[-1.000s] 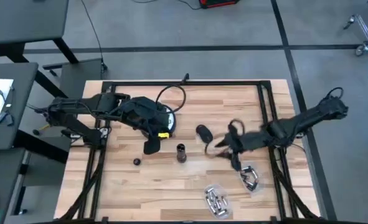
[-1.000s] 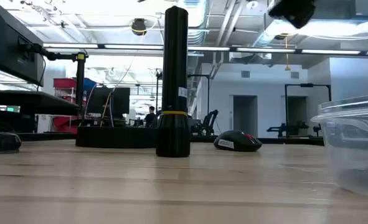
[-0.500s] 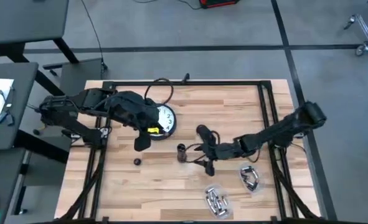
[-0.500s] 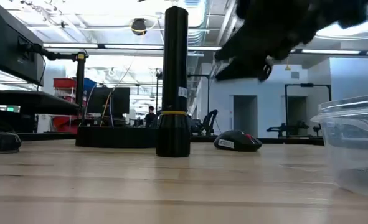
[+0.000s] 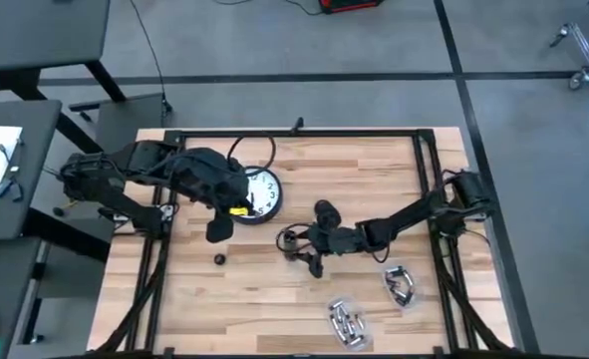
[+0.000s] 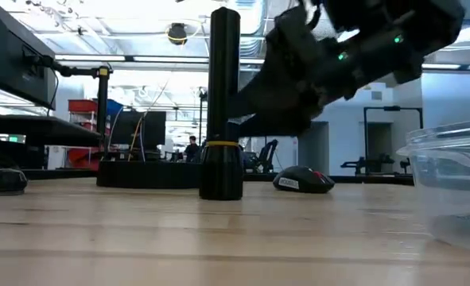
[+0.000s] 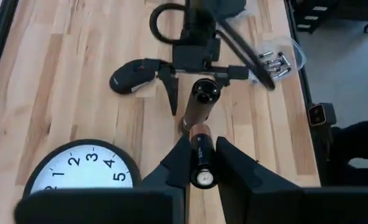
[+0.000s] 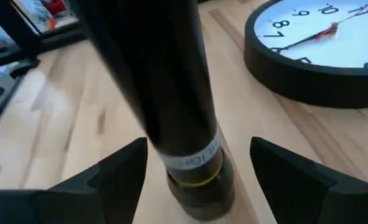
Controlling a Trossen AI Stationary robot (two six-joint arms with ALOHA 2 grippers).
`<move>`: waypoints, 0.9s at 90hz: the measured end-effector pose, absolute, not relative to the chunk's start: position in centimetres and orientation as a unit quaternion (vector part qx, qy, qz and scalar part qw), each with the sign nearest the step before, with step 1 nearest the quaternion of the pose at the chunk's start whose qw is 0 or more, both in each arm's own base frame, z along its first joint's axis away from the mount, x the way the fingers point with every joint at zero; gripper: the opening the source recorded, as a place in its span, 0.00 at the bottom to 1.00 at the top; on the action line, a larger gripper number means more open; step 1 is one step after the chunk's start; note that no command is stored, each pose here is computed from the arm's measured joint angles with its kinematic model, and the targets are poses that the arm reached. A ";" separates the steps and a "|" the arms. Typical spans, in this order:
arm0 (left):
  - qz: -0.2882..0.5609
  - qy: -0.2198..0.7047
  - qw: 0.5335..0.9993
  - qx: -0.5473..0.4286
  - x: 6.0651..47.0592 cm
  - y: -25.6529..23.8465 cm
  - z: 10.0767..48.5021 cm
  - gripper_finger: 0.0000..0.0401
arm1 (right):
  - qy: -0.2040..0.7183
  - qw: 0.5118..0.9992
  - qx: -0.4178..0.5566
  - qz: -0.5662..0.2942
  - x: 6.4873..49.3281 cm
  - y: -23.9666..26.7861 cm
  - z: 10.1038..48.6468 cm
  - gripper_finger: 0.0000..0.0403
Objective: Insert battery
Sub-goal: Insert the brown battery into the black flashlight battery compartment
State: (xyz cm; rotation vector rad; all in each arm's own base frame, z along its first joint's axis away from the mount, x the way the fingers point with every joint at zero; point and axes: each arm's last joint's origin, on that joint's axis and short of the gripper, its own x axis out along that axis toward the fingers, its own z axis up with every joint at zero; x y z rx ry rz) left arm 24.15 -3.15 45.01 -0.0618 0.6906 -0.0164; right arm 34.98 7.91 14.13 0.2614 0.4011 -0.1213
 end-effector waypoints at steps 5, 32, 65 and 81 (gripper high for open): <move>-0.009 0.339 0.940 -0.029 24.2 -3.1 45.0 0.07 | 0.197 0.970 0.129 -0.059 35.5 8.0 14.0 0.67; -0.011 0.340 0.940 -0.023 24.2 -3.1 45.0 0.07 | 0.211 0.970 0.105 -0.055 37.3 8.0 14.7 0.56; -0.009 0.361 0.933 0.002 25.6 -2.6 44.0 0.07 | 0.327 0.939 0.106 0.017 35.9 7.6 20.6 0.34; -0.038 0.358 0.933 0.013 28.4 -2.8 42.8 0.07 | 0.359 0.929 0.086 0.028 34.3 7.3 24.3 0.34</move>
